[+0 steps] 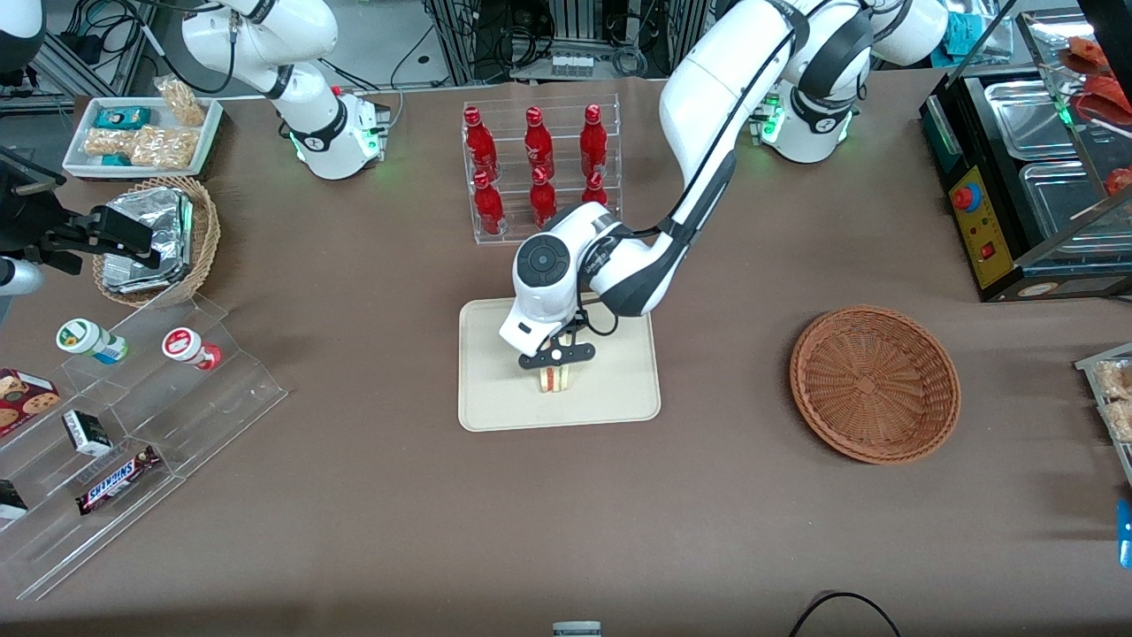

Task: Place sandwich from basket to tray
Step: 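Lower the sandwich onto the tray and open the left gripper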

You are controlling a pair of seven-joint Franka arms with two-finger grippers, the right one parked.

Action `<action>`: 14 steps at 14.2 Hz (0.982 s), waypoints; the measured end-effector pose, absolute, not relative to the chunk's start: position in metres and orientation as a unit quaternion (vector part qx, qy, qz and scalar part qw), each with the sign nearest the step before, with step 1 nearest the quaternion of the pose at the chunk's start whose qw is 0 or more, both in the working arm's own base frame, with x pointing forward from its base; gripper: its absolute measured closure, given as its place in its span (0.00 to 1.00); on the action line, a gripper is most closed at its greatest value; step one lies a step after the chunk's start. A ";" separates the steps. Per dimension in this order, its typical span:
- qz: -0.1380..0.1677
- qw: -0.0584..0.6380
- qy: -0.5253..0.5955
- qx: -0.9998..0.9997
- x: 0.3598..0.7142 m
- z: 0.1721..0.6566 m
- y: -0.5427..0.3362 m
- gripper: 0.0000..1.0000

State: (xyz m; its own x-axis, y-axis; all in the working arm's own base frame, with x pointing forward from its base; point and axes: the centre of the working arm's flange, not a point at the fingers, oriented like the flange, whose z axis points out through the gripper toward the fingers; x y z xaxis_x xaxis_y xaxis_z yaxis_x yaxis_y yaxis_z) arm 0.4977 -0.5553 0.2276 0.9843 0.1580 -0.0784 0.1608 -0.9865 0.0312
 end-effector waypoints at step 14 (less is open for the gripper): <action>-0.022 -0.062 0.114 0.991 0.530 0.391 -0.452 0.00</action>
State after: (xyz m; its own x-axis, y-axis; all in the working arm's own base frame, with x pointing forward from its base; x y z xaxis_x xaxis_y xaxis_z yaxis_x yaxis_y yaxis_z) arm 0.5304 -0.4522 0.3914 0.9731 0.2283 -0.0298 0.2228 -0.9664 -0.1280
